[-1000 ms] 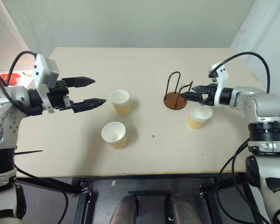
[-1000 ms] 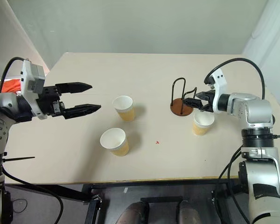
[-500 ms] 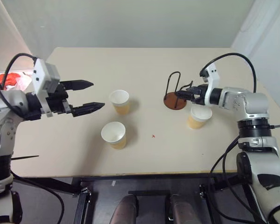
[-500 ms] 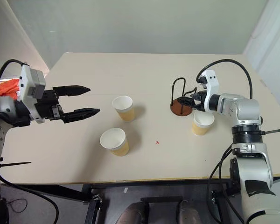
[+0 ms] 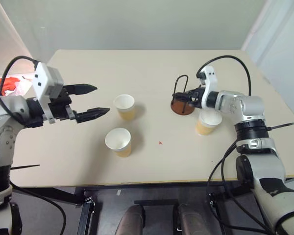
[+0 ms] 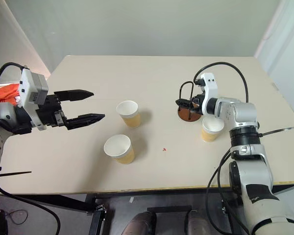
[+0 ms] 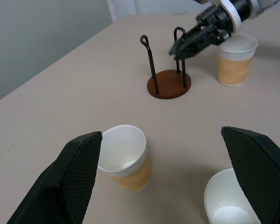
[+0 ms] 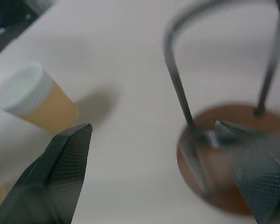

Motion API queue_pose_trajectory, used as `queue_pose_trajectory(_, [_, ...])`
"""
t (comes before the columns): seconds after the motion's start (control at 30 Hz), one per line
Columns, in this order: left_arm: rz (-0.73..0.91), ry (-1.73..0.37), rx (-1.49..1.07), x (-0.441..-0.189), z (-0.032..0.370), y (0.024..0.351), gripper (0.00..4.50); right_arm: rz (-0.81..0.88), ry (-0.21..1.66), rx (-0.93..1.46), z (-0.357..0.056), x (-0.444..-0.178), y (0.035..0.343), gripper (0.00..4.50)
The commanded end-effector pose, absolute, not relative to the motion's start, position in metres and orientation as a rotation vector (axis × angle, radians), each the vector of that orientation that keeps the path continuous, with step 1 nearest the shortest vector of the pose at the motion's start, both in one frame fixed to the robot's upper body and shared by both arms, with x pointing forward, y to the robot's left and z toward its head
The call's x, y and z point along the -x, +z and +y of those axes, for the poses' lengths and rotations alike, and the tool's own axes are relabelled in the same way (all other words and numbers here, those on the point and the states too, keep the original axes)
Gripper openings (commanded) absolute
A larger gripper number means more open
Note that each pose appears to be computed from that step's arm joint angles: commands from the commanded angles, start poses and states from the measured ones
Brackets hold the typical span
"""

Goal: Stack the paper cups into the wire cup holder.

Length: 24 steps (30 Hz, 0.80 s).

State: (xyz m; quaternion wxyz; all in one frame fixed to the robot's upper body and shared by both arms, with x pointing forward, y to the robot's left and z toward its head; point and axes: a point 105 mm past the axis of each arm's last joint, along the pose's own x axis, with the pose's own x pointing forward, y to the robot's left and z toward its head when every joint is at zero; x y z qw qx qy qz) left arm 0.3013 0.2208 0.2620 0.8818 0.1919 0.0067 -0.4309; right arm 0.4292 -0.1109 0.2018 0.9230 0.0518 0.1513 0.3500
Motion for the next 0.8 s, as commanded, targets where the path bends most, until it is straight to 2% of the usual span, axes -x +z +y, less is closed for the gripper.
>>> queue_pose_trajectory(0.03, [-0.023,-0.892,-0.428,-0.297,0.219,0.272,4.50,0.252,0.716,-0.128,-0.115,-0.431,0.220,3.24])
queue_pose_trajectory(0.33, [-0.013,-0.897,-0.433,-0.299,0.218,0.269,4.50,0.253,0.729,-0.122,-0.119,-0.429,0.225,0.10])
queue_pose_trajectory(0.6, [-0.015,-0.924,-0.449,-0.301,0.216,0.272,4.50,0.236,0.879,-0.131,-0.099,-0.405,0.238,0.04])
queue_pose_trajectory(0.8, [-0.008,-1.017,-0.476,-0.293,0.208,0.278,4.50,0.140,1.122,-0.052,-0.086,-0.360,0.252,0.04])
